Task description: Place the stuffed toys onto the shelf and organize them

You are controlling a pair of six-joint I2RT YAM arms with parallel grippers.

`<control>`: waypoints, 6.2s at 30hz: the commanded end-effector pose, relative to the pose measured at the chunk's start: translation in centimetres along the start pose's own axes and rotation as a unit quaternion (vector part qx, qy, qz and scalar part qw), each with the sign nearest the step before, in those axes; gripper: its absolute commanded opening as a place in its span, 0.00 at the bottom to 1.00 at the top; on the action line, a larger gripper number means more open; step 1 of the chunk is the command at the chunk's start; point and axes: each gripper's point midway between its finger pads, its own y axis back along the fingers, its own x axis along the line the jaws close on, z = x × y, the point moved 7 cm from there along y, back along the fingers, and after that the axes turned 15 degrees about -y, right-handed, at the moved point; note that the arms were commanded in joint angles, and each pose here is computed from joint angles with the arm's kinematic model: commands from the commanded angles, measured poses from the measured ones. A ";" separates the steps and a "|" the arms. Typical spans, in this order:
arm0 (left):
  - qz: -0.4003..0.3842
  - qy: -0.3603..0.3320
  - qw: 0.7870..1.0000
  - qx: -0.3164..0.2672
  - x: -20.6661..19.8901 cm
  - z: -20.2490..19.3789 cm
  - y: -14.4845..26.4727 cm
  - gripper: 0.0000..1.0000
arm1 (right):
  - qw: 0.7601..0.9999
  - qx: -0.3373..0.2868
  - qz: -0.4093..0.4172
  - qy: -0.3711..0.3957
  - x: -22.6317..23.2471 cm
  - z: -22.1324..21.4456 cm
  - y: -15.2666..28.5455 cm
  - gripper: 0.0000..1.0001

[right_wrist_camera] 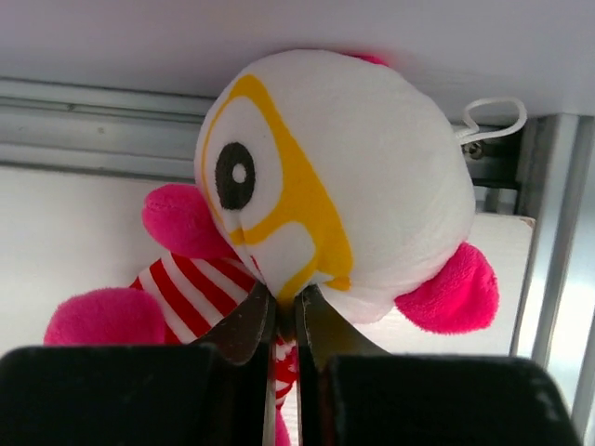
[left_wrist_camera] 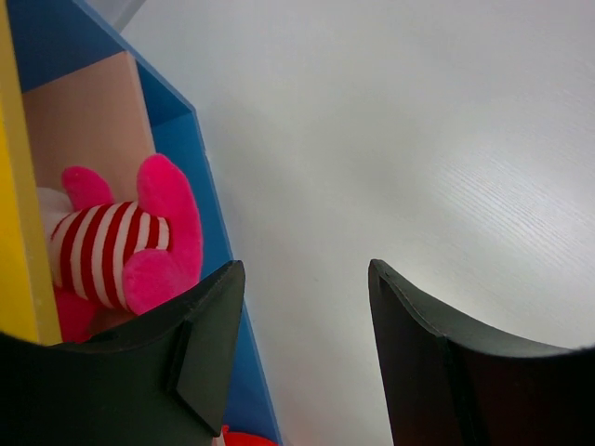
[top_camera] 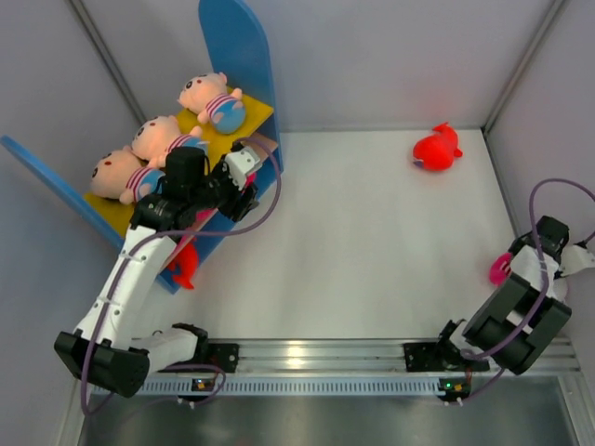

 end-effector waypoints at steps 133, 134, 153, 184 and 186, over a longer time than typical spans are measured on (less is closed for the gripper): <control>0.143 -0.221 0.965 0.020 7.7 2.7 -11.5 0.00 | 0.482 0.498 0.673 0.258 18.0 -32.3 43.4 0.57; 0.141 -0.217 0.966 0.022 7.5 2.5 -11.5 0.00 | 0.483 0.500 0.673 0.253 18.0 -32.5 43.4 0.54; 0.109 -0.183 0.976 0.046 5.2 -0.5 -11.7 0.00 | 0.479 0.497 0.678 0.253 20.9 -36.4 45.0 0.22; 0.096 -0.077 0.992 0.006 4.0 4.1 -4.7 0.71 | 0.534 0.450 0.695 0.171 24.3 -38.9 47.3 0.00; 0.097 -0.075 0.992 0.013 3.9 4.0 -4.2 0.71 | 0.541 0.444 0.693 0.172 24.3 -39.3 47.3 0.00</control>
